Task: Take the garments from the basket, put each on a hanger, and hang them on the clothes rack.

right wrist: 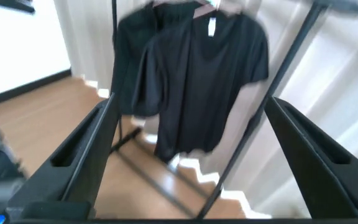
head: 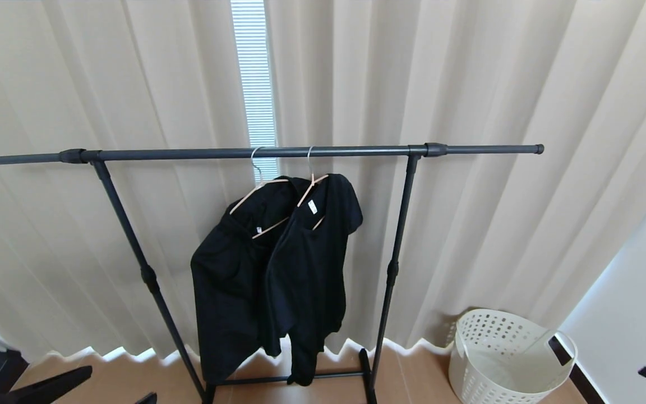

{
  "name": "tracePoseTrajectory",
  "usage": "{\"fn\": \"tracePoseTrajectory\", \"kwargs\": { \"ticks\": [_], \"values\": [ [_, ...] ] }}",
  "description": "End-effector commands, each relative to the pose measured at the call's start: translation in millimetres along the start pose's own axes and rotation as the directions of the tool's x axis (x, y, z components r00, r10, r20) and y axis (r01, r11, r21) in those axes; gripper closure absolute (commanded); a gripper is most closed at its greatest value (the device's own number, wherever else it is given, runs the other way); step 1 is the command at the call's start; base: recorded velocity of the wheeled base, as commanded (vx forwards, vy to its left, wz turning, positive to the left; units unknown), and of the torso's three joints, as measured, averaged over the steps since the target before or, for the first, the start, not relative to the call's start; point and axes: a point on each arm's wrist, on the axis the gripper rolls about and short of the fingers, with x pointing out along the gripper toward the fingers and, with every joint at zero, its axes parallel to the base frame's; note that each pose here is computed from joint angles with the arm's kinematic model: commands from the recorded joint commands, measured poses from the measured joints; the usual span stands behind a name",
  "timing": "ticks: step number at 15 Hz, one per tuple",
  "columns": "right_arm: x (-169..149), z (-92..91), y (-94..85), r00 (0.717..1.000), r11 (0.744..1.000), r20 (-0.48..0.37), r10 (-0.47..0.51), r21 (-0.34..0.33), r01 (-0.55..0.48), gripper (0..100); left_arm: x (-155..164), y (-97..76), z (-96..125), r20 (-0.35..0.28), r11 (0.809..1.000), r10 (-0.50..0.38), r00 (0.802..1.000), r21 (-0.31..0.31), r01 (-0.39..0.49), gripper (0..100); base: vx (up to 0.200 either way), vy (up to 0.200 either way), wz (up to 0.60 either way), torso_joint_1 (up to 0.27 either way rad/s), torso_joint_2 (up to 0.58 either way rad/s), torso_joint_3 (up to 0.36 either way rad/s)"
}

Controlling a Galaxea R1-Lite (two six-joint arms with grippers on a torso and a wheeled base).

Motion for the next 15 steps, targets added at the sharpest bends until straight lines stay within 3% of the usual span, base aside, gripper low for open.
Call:
{"fn": "tracePoseTrajectory", "kwargs": {
  "ticks": [1,3,4,5,6,9,10,12,14,15],
  "values": [
    [-21,-29.8,8.7,0.997,0.998,0.051,-0.057,-0.016,0.058,0,-14,4.2,-26,0.026,1.000,-0.013,1.000,0.003,0.013,0,0.000,0.000,0.00,0.000,0.00,0.000],
    [-22,-50.7,10.5,0.995,0.996,0.044,-0.088,-0.013,0.089,0,-22,4.6,-31,0.050,0.999,-0.054,0.997,0.005,0.053,0,0.000,0.000,0.00,0.000,0.00,0.000],
    [-22,-51.2,10.5,0.995,0.996,0.044,-0.090,-0.013,0.091,0,-23,4.6,-32,0.051,0.998,-0.057,0.997,0.006,0.057,0,0.000,0.000,0.00,0.000,0.00,0.000],
    [-24,-52.7,10.9,0.991,0.993,0.065,-0.113,-0.014,0.114,0,-37,6.0,-53,-0.006,0.984,-0.175,0.984,0.016,0.175,0,0.000,0.000,0.00,0.000,0.00,0.000],
    [-25,-53.4,10.8,0.990,0.992,0.065,-0.124,-0.012,0.125,0,-41,6.4,-56,0.020,0.978,-0.207,0.978,0.018,0.207,0,0.000,0.000,0.00,0.000,0.00,0.000],
    [-26,-54.8,10.0,0.982,0.984,0.062,-0.178,-0.009,0.179,0,-37,6.1,-54,-0.021,0.983,-0.182,0.983,0.011,0.183,0,0.000,0.000,0.00,0.000,0.00,0.000],
    [-27,-55.8,9.9,0.976,0.978,0.069,-0.207,-0.011,0.209,0,-35,6.6,-54,-0.033,0.989,-0.149,0.988,0.003,0.149,0,0.000,0.000,0.00,0.000,0.00,0.000],
    [-31,-58.6,11.1,0.949,0.953,0.100,-0.300,-0.003,0.302,0,-37,10.9,-57,-0.025,1.000,0.014,1.000,-0.002,-0.014,0,0.000,0.000,0.00,0.000,0.00,0.000],
    [-31,-58.5,12.4,0.915,0.920,0.101,-0.391,0.009,0.392,0,-48,13.3,-62,0.092,0.984,0.173,0.981,0.028,-0.176,0,0.000,0.000,0.00,0.000,0.00,0.000],
    [-30,-58.4,12.7,0.905,0.909,0.097,-0.415,0.012,0.416,0,-55,13.1,-65,0.170,0.965,0.256,0.952,0.017,-0.262,0,0.000,0.000,0.00,0.000,0.00,0.000]
  ]
}}
